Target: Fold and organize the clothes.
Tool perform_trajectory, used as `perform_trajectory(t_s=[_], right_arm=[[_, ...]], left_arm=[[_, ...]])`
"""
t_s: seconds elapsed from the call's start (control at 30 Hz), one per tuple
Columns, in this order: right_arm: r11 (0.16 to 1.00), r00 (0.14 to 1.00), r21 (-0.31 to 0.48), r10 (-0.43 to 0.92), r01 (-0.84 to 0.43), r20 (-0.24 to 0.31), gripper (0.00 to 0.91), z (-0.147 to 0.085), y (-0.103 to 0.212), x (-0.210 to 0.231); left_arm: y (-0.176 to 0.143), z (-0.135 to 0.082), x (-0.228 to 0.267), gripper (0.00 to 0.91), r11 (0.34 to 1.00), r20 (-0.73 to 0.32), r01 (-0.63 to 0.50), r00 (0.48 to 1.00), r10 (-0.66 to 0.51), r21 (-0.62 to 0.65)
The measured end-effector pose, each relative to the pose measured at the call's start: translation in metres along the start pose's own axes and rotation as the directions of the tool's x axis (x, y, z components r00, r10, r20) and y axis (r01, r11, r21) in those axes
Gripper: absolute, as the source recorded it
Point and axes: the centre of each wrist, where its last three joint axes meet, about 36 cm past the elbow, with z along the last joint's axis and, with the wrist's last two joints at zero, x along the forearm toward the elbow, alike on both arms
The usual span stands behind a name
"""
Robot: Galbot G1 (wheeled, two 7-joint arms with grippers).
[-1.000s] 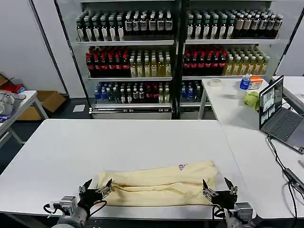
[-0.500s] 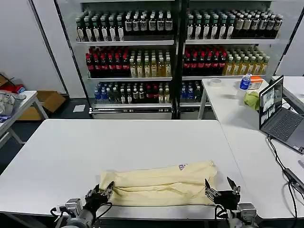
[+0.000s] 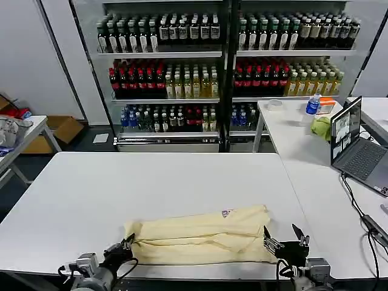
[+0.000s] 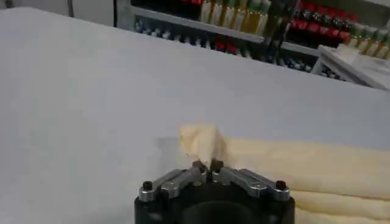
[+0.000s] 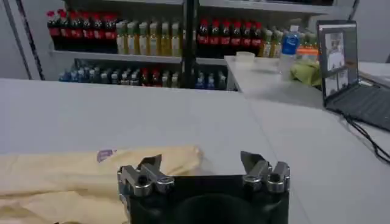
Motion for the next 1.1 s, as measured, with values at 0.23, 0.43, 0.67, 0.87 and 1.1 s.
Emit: perform_trajectory(t_s=[0.23, 0.43, 0.67, 0.87, 1.1], right_arm=[[1.000, 1.000, -0.003, -0.004, 0.004, 0.006, 0.907, -0.002, -0.001, -0.003], [1.000, 1.000, -0.004, -0.009, 0.009, 0.010, 0.907, -0.004, -0.003, -0.007], [1.000, 1.000, -0.003, -0.014, 0.014, 0.017, 0.907, -0.007, -0.005, -0.010], [1.000, 1.000, 0.002, -0.020, 0.020, 0.013, 0.907, -0.006, -0.006, -0.014], [1.000, 1.000, 0.014, -0.018, 0.018, 0.004, 0.907, -0.004, -0.008, -0.015]], left_arm=[[0.034, -0.024, 0.002, 0.010, 0.998, 0.032, 0.062, 0.998, -0.061, -0.018], [0.080, -0.054, 0.004, 0.010, 0.984, 0.078, 0.166, 0.984, -0.161, -0.057], [0.128, -0.092, 0.012, 0.010, 0.954, 0.132, 0.285, 0.953, -0.272, -0.094], [0.124, -0.114, 0.023, 0.020, 0.947, 0.184, 0.300, 0.943, -0.276, -0.117], [0.080, -0.118, 0.031, 0.010, 0.961, 0.225, 0.235, 0.954, -0.199, -0.147]])
